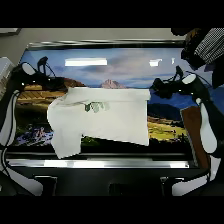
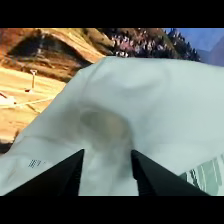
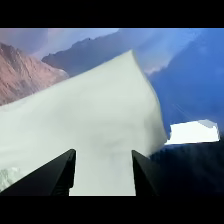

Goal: Fold the clothes and pants, and hang the long-sleeved shirts on hangers.

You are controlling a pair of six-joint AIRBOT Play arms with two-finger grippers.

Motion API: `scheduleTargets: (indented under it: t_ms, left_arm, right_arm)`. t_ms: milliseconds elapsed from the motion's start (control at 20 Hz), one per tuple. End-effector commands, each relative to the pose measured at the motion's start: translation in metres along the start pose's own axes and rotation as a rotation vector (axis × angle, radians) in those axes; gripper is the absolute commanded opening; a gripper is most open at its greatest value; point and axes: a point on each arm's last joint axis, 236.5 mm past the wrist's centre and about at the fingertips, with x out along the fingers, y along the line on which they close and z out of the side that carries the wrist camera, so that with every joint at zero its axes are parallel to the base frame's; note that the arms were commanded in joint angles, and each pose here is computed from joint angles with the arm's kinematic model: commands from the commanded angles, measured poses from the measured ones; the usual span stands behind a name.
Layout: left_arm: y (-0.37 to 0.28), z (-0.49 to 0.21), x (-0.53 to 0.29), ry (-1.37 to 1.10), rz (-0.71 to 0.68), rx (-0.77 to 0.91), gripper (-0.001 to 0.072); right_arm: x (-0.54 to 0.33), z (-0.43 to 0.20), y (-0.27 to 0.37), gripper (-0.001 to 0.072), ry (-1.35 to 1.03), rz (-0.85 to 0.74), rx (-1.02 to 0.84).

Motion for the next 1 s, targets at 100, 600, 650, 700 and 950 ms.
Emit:
scheduleTargets:
  t_ms: [100,600,650,700,950]
  left_arm:
    - [0.023,-0.036,-0.085,0.041,-0.02,-0.033,0.0452]
    - [0.068,-0.225,-0.11,0.08,-0.023,-0.392,0.0451]
    - [0.067,-0.234,-0.109,0.075,-0.023,-0.401,0.0451]
    - [0.065,-0.242,-0.108,0.077,-0.023,-0.405,0.0451]
    - [0.063,-0.252,-0.103,0.095,-0.027,-0.414,0.0451]
  right_arm:
    - [-0.095,-0.06,-0.02,0.0427,0.215,0.035,-0.113]
    - [-0.083,-0.259,-0.075,0.0426,0.337,0.078,0.12]
    - [-0.077,-0.27,-0.077,0.0426,0.341,0.098,0.14]
    - [-0.071,-0.28,-0.08,0.0425,0.343,0.11,0.159]
    - [-0.055,-0.293,-0.102,0.0421,0.299,0.074,0.164]
